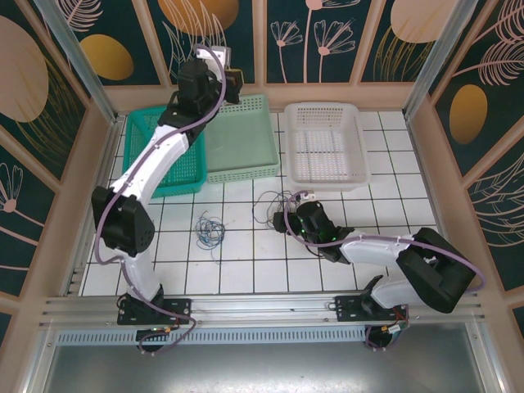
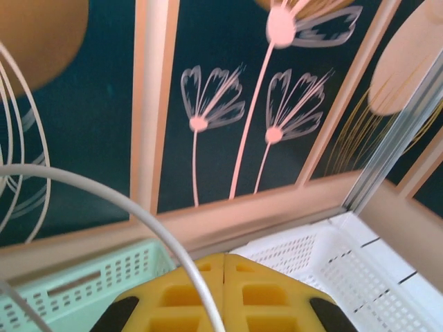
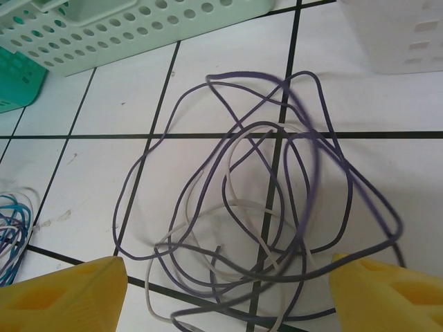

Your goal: Untangle the cables

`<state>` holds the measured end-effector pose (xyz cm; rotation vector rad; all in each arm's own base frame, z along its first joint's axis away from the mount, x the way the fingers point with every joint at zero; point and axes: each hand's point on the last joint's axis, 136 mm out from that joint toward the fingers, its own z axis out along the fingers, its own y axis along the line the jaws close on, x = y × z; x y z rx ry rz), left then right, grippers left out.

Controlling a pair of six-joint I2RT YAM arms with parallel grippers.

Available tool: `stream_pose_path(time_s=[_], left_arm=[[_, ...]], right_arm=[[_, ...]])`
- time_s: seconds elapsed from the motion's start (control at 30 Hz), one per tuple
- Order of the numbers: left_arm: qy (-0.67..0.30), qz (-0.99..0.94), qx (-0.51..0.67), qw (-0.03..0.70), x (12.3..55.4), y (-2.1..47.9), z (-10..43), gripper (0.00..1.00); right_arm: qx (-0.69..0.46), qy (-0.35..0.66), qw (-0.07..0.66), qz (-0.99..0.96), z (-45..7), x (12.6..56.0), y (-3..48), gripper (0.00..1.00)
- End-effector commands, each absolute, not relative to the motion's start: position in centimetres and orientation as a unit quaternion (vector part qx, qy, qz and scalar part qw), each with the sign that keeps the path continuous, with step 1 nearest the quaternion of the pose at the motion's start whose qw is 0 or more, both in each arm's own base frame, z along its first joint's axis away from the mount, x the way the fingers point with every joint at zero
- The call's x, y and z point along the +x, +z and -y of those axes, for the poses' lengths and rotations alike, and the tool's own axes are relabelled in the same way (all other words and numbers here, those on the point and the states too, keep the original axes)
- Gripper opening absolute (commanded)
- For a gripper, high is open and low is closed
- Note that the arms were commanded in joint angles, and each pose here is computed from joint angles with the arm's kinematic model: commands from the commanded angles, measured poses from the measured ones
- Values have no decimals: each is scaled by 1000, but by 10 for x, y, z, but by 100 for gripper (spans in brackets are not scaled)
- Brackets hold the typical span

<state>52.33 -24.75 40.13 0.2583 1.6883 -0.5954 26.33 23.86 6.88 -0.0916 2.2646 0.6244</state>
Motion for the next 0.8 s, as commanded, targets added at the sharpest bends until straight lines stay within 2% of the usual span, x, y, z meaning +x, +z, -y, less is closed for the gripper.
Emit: stream_pose_path(time_s=[0.0,0.2,0.5,0.77], left_arm=[[-272,-696,128,653,501,447,250,0],[-278,-709,120,637,509,429,254,0],[-255,-775,94,570,558,334,261,0],[-246,-822,89,506,584,263,266,0]], right_arm=[[-29,234,397,-887,-230,266,71,78],[-21,232,402,-885,-225,266,73,78],[-2,222,417,-881,-202,259,80,78],[8,228,393,-891,-185,257,71,79]])
